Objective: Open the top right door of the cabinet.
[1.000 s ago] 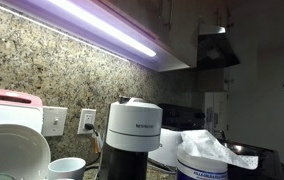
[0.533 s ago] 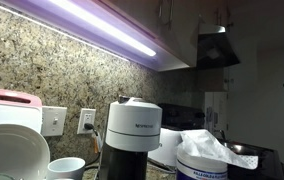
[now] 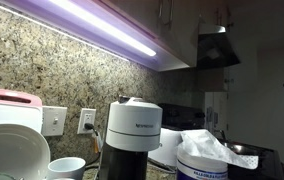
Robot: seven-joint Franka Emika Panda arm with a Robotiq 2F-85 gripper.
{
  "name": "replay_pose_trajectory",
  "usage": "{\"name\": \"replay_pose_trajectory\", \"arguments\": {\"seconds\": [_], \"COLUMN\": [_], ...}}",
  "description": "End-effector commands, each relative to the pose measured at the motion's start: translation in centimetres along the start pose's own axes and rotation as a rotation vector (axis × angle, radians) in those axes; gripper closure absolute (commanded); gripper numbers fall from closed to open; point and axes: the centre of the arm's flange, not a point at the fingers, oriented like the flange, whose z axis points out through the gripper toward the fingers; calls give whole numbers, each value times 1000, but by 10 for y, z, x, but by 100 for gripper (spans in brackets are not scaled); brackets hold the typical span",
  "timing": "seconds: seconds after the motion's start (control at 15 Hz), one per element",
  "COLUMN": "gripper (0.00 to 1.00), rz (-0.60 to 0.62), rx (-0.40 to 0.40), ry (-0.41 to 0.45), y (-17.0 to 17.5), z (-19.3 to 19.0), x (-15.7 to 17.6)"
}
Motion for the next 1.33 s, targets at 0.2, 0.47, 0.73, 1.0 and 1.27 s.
{"name": "replay_pose_trajectory", "arguments": {"seconds": [0.2,0.47,0.73,1.0,1.27], "gripper": [0,0,0,0,0], "rz": [0,0,0,-20,-3], "rx": [0,0,0,-56,-80], "ry": [0,0,0,15,6], "y": [0,0,0,14,25], "z": [0,0,0,13,19], "x": [0,0,0,7,10]}}
